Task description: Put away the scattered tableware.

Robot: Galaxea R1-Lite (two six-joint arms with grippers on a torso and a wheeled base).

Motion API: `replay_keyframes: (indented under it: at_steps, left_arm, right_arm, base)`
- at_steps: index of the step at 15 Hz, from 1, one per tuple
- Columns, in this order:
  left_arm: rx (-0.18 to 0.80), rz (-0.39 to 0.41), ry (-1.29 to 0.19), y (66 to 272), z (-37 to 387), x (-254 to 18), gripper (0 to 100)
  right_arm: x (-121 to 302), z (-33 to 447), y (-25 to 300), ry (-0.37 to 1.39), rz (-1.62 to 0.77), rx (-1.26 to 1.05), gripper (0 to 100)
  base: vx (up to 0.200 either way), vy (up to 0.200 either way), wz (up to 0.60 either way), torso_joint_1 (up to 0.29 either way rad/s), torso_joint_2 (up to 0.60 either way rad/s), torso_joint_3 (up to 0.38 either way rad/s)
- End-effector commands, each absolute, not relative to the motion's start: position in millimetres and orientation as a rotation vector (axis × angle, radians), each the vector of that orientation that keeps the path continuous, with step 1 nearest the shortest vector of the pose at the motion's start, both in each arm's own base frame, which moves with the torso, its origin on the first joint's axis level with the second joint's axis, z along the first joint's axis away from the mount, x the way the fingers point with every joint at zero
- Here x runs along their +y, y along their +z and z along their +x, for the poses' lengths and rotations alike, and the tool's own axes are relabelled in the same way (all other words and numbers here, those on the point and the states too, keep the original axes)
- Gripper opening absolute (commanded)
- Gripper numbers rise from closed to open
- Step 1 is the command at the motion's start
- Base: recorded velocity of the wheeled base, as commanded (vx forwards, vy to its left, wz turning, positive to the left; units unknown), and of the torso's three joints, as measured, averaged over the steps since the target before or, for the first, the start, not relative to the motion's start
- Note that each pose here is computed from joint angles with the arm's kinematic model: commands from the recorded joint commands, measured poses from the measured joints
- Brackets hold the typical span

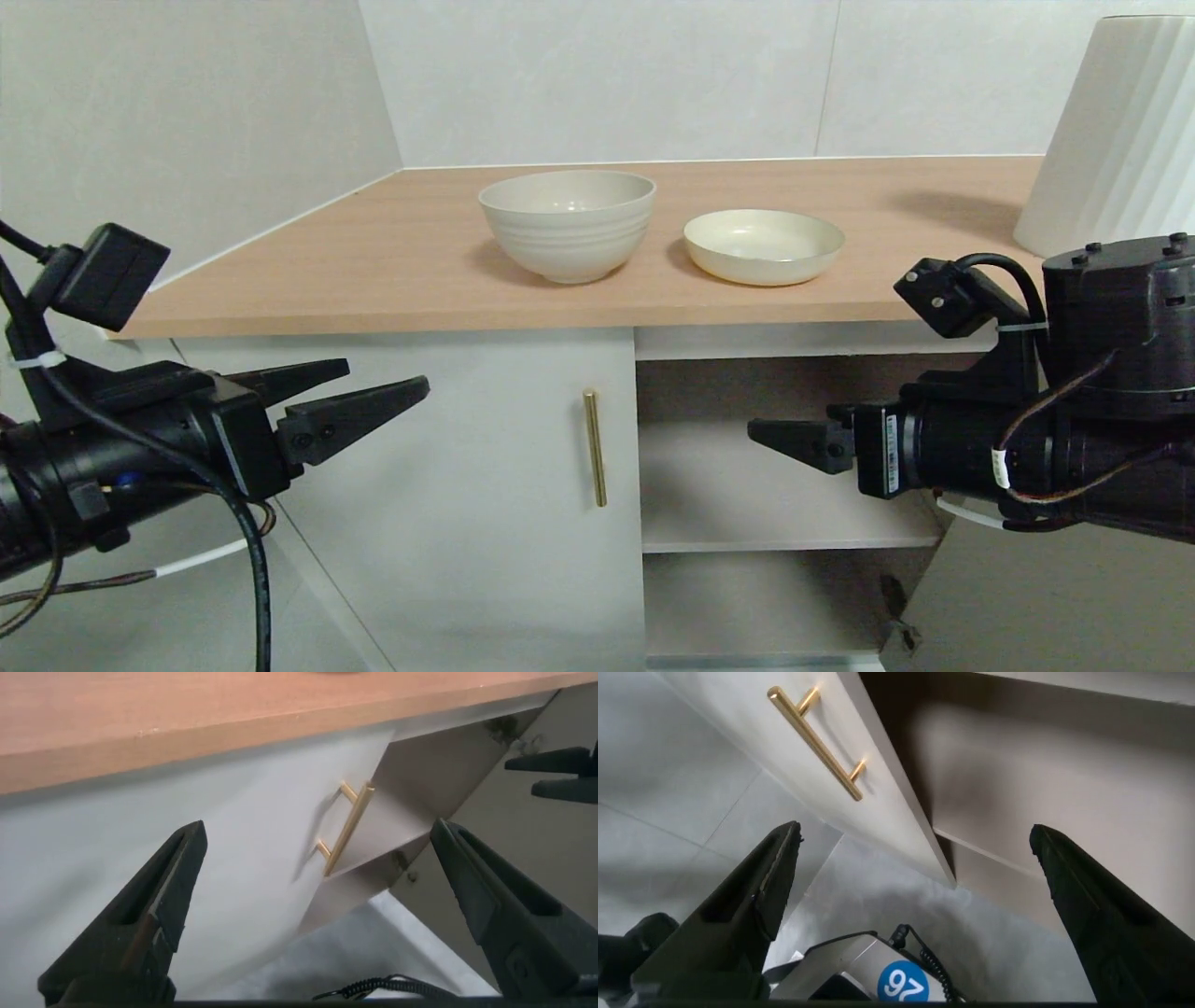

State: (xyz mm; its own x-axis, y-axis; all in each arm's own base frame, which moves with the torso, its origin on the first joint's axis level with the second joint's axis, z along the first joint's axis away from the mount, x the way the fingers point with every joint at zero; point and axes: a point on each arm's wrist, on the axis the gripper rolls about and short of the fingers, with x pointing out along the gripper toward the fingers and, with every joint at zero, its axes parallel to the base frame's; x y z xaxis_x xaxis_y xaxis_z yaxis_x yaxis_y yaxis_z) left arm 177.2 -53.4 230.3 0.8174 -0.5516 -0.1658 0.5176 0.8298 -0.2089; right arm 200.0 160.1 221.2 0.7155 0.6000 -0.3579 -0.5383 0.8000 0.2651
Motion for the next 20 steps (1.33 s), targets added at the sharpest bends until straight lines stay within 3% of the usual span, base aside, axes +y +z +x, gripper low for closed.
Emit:
replay_keyframes:
  at_steps: [1, 4, 7, 13, 18, 20]
  left_arm:
    - [0.234, -0.157, -0.575, 238, 179, -55, 100]
    - [0.297, -0.167, -0.574, 256, 180, -55, 100]
    - [0.344, -0.207, -0.583, 255, 176, -57, 100]
    - [0.429, -0.418, -0.74, 264, 179, -71, 100]
    - [0.553, -0.65, -0.641, 262, 212, -81, 100]
    - [0.606, -0.709, -0.512, 253, 234, -86, 100]
  right_arm:
    - [159, 199, 223, 0.633, 0.148, 0.439, 100]
    - [159, 199, 224, 0.629, 0.149, 0.436, 100]
    - [155, 200, 225, 0.617, 0.148, 0.428, 100]
    - [152, 199, 224, 0.613, 0.129, 0.422, 100]
    - [152, 206, 218, 0.601, 0.124, 0.445, 100]
    - [155, 210, 212, 0.594, 0.099, 0.459, 100]
  base:
    - [0.0, 0.0, 0.0, 0.0, 0.0, 0.0]
    - [0.0, 0.0, 0.0, 0.046, -0.23, -0.185]
    - [0.0, 0.0, 0.0, 0.124, -0.35, -0.305]
    - [0.0, 0.0, 0.0, 0.158, -0.48, -0.296]
    - [0.0, 0.0, 0.0, 0.182, -0.46, -0.281]
    - [0.0, 0.0, 0.0, 0.078, -0.19, -0.107]
